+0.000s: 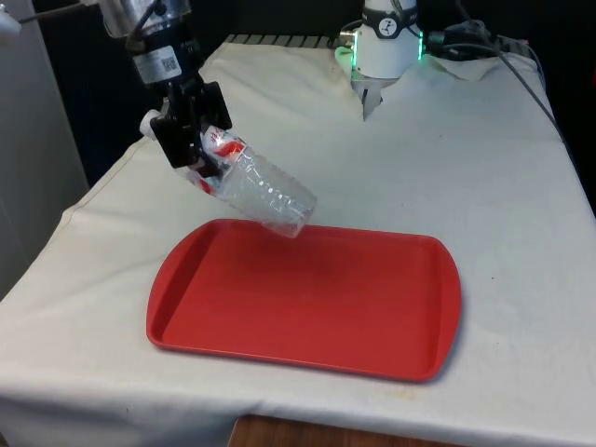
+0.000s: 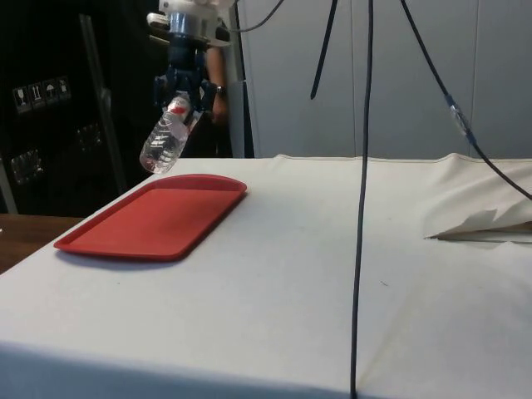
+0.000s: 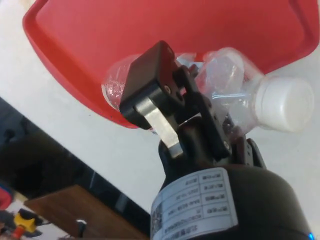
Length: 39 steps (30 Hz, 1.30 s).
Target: Place the bottle upright on the tray.
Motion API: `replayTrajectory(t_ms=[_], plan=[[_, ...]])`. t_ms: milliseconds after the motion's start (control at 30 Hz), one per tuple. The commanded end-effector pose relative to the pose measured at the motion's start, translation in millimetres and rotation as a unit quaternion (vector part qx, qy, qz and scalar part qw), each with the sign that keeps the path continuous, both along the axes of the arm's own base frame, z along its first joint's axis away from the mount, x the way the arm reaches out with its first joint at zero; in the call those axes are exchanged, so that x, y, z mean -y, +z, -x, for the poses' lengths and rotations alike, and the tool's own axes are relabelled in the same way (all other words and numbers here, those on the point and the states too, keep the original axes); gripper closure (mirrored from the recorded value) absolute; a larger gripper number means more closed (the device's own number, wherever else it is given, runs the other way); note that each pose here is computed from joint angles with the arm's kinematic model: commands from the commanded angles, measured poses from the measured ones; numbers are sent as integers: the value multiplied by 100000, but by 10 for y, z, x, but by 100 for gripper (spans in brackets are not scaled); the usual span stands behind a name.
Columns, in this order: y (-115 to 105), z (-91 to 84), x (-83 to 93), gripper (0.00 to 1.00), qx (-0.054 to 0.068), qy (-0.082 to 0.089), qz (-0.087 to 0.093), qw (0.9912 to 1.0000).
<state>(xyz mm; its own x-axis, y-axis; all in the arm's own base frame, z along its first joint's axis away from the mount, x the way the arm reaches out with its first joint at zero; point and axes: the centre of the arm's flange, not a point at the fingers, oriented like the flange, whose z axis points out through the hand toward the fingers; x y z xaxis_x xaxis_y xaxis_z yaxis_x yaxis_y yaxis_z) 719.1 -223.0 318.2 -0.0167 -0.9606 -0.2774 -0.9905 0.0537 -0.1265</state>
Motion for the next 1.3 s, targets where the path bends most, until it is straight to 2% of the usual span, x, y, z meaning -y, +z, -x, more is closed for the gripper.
replayTrajectory(t_ms=[0, 133, 167, 300, 433, 467, 500, 733, 767, 800, 1000, 1033, 1267], plan=[[5, -31, -28, 86, -32, -191, 913, 99996], [3, -70, -75, 86, -313, -27, 2330, 99972], [2, -52, -59, 86, -319, 224, 1863, 99982], [-14, -131, -157, 86, -478, 258, 4044, 99917], [-41, -186, -224, 86, -542, 484, 5263, 99859], [-31, -170, -208, 86, -585, 741, 5008, 99870], [-51, -215, -254, 86, -448, 565, 6011, 99817], [-69, -282, -323, 86, -509, 945, 8394, 99641], [-71, -265, -303, 86, -606, 1157, 7766, 99689], [-56, -291, -342, 86, -617, 1115, 8995, 99586], [75, -303, -381, 86, -1037, 1524, 10631, 99416], [34, -306, -362, 86, -965, 1795, 10433, 99433], [183, -325, -415, 86, -1515, 1922, 12325, 99207]])
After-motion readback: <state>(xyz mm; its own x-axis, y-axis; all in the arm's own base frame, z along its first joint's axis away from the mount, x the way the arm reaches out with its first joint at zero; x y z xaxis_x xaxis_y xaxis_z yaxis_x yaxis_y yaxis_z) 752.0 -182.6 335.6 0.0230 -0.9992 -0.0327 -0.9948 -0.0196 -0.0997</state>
